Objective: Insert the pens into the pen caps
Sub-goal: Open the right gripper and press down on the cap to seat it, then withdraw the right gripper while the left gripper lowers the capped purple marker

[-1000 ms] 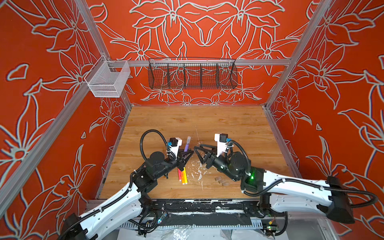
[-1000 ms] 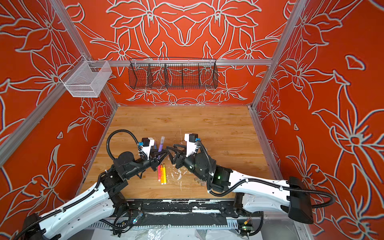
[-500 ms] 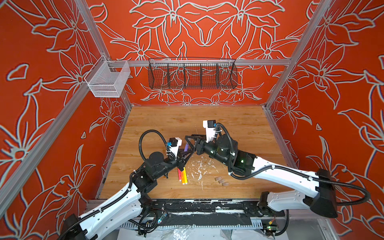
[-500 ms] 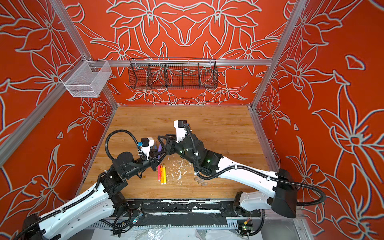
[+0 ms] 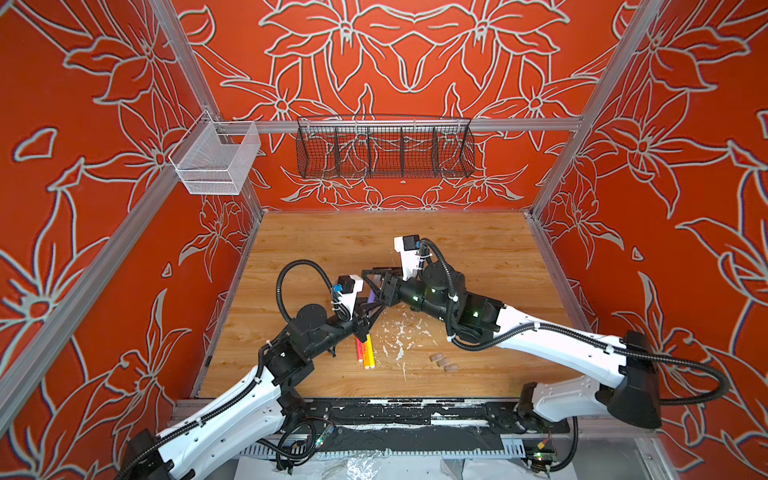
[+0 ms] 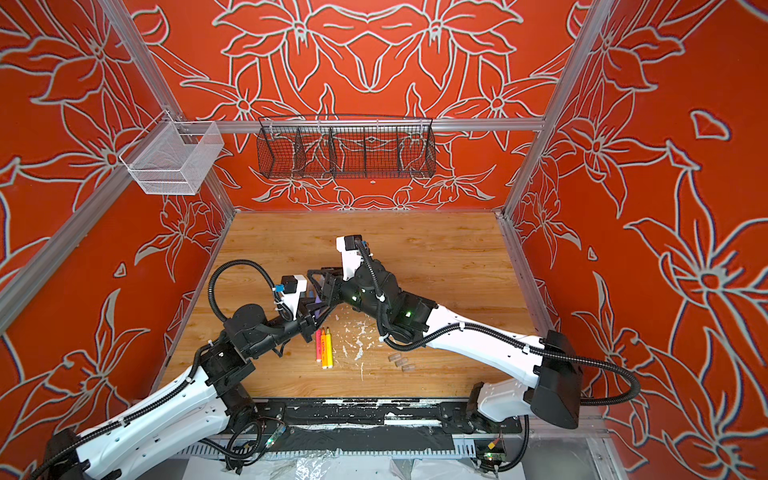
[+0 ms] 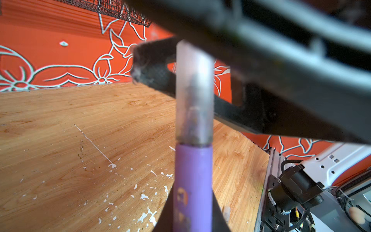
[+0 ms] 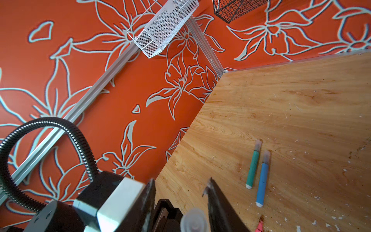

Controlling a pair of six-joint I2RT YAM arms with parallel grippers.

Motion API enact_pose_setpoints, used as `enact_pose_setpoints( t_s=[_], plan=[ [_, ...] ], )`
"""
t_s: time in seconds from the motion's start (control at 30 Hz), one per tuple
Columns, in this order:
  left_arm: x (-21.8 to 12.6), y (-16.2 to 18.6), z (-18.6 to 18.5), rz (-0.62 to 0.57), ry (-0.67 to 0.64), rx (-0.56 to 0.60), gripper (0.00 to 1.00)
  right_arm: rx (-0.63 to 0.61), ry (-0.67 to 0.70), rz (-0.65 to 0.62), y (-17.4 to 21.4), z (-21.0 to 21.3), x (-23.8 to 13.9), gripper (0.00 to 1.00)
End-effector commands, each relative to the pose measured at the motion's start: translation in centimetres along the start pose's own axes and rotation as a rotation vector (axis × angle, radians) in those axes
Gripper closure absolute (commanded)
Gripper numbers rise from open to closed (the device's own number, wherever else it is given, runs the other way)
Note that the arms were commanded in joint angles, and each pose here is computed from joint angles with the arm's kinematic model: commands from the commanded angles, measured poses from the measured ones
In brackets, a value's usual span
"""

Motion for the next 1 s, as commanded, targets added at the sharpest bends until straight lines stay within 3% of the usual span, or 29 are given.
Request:
enact_pose_setpoints(
  t_s=[0.0,0.3,0.57,0.97],
  plan=[
    [-0.2,-0.5,-0.4,-0.037,0.023,0.024,1.0,-0.008,-0.02,-0.01,-0.8,0.9,-0.3,0.61],
    [-0.2,-0.5,-0.3,-0.033,0.016,0.008,1.0,0.002,-0.014,0.039,0.5,0.1,0.3,1.0],
    [-0.2,-1.1,0.7,-0.044,-0.065,-0.088,1.0,0.048,-0.018,0.141,6.1,-1.9,-0.3,1.0],
    [-1.4,-4.9,2.8,-0.202,-0.179,-0.186,1.0,0.111,-0.08,0.25,13.1,-2.8,-1.4,1.0]
  ],
)
Point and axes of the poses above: each gripper's point midway between its finger pads, its own x axis out along the fingers, its own z axis along the line the jaws close on, y = z × x, the point moved 5 cm from there along -x, back along the fingers, and after that the axes turned 7 degrees about x, right-handed, at the moved point
